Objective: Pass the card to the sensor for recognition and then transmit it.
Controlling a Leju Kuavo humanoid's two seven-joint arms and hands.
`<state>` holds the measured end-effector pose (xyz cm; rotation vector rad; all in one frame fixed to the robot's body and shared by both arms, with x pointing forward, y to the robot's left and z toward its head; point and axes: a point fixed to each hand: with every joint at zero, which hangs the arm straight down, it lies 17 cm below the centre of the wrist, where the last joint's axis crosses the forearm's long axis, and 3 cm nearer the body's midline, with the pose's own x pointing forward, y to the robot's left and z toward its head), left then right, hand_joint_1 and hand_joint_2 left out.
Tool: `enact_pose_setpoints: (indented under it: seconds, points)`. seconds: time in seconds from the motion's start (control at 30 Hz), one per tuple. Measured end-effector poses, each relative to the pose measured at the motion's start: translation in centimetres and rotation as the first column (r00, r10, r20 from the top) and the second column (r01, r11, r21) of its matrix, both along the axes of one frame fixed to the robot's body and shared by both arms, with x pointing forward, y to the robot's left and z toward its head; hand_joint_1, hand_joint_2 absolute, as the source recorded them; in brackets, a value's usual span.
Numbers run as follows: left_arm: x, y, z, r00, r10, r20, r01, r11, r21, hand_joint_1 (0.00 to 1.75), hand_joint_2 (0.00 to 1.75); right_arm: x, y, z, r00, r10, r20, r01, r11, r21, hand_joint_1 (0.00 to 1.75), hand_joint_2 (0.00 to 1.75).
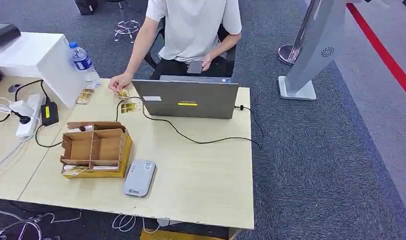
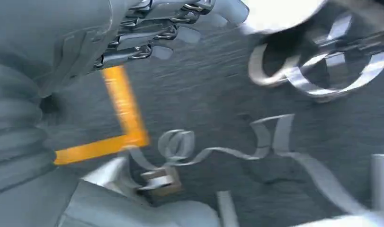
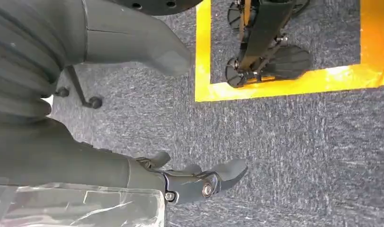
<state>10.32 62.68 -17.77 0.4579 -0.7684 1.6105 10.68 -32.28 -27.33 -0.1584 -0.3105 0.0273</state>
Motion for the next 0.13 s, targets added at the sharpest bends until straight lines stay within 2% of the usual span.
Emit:
enact_pose_setpoints:
  seconds: [0.07,0.13]
  points:
    - [0.2,-2.6,-1.7,0.998,-0.048,-0.031,0.046,0.996,-0.072,0.0,1.75,0.4,0.2,0.1,1.0,0.018,0.001,-0.018,1.0,0.003,0.0,1.75]
    - [0.5,-6.0,-3.5,0.983,-0.162,-0.085,0.148,0.977,-0.154,0.0,1.75,0.8,0.4,0.1,1.0,0.031,0.001,-0.031,0.999,0.006,0.0,1.75]
